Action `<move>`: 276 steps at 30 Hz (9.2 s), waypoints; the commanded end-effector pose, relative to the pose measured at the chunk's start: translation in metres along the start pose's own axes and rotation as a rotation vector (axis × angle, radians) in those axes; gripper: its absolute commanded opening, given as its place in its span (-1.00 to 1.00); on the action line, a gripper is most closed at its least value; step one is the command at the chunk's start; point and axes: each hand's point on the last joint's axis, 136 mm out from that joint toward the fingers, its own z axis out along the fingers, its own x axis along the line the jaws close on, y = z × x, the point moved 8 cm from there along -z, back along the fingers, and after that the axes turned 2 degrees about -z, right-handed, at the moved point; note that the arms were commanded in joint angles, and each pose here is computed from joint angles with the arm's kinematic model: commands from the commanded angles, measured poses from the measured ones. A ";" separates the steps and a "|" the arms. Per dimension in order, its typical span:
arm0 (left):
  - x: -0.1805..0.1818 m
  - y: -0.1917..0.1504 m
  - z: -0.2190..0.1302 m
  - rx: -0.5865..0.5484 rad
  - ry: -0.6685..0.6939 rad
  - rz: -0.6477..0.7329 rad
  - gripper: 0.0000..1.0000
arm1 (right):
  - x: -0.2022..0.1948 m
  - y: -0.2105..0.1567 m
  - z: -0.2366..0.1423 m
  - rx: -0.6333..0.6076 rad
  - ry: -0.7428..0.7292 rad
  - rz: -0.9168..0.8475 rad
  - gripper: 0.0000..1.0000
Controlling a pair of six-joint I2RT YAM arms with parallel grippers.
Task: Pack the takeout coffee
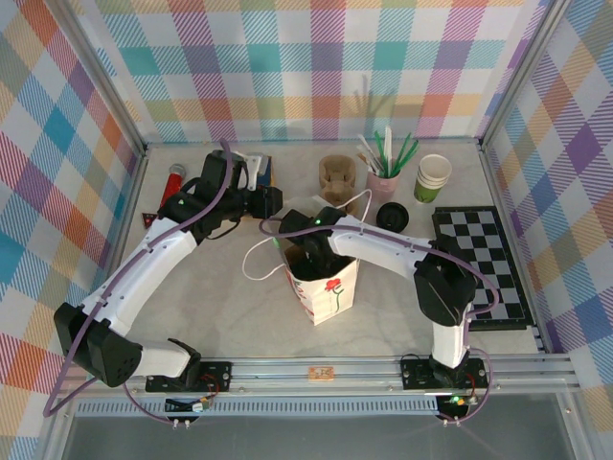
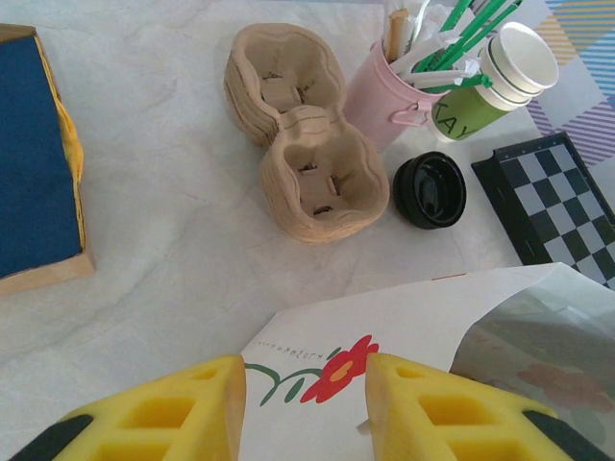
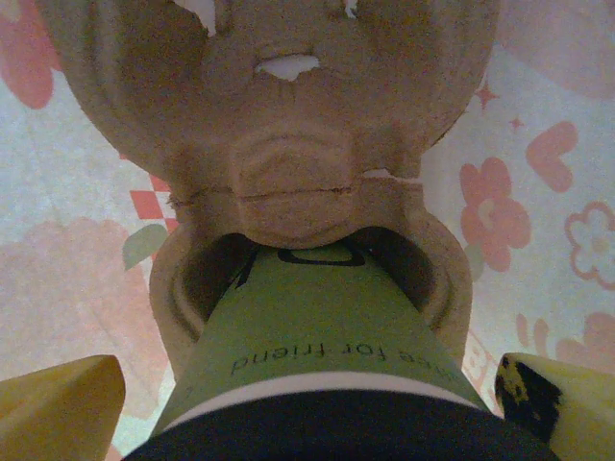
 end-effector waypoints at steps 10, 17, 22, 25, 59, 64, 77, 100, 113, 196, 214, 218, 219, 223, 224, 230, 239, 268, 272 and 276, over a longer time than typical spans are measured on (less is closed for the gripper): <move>-0.007 0.008 -0.005 -0.032 0.000 0.022 -0.22 | -0.006 -0.002 -0.050 -0.069 -0.005 -0.003 0.98; -0.008 0.009 -0.008 -0.037 0.001 0.026 -0.22 | -0.006 -0.002 -0.066 -0.096 -0.004 -0.010 0.98; -0.007 0.010 -0.008 -0.041 0.003 0.026 -0.22 | -0.007 -0.001 -0.075 -0.109 -0.008 -0.012 0.98; -0.008 0.010 -0.008 -0.041 0.001 0.026 -0.22 | -0.007 -0.001 -0.078 -0.116 -0.011 -0.015 0.98; -0.013 0.021 -0.019 -0.078 -0.002 0.027 0.13 | -0.008 -0.011 -0.152 -0.236 -0.021 -0.054 0.98; -0.014 0.023 -0.025 -0.095 -0.004 0.026 0.30 | -0.006 -0.014 -0.161 -0.260 -0.013 -0.064 0.98; -0.017 0.028 -0.042 -0.141 0.001 0.026 0.52 | -0.005 -0.017 -0.194 -0.344 0.025 -0.098 0.98; -0.025 0.034 -0.073 -0.222 -0.031 0.002 0.89 | -0.007 -0.025 -0.227 -0.445 0.113 -0.149 0.98; -0.027 0.019 -0.084 -0.160 -0.014 0.029 0.89 | -0.010 -0.023 -0.255 -0.552 0.121 -0.184 0.98; -0.014 -0.008 0.008 0.120 -0.039 -0.109 -0.67 | -0.084 0.017 -0.183 -0.370 0.132 -0.010 -0.87; -0.028 -0.001 0.016 0.118 -0.066 -0.096 -0.66 | -0.100 0.015 -0.176 -0.358 0.050 0.014 -0.87; -0.028 0.001 0.019 0.119 -0.068 -0.096 -0.66 | -0.105 0.015 -0.177 -0.363 0.043 0.025 -0.87; -0.028 0.001 0.021 0.122 -0.068 -0.096 -0.66 | -0.106 0.015 -0.177 -0.363 0.044 0.028 -0.87; -0.030 0.003 0.023 0.122 -0.072 -0.097 -0.66 | -0.109 0.014 -0.181 -0.375 0.043 0.031 -0.87; -0.031 0.003 0.024 0.121 -0.075 -0.096 -0.66 | -0.109 0.014 -0.181 -0.377 0.042 0.029 -0.87; -0.033 0.004 0.026 0.120 -0.073 -0.091 -0.65 | -0.113 0.016 -0.179 -0.372 0.040 0.038 -0.87; -0.034 0.008 0.029 0.120 -0.078 -0.088 -0.65 | -0.122 0.017 -0.175 -0.373 0.017 0.056 -0.85; -0.038 0.025 0.026 0.093 -0.044 -0.056 -0.08 | -0.137 0.045 -0.177 -0.387 -0.014 0.056 -0.69; -0.038 0.027 0.020 0.074 -0.038 -0.048 0.01 | -0.137 0.047 -0.176 -0.373 -0.013 0.053 -0.58; -0.038 0.029 0.015 0.061 -0.029 -0.044 0.06 | -0.136 0.045 -0.176 -0.369 -0.006 0.055 -0.39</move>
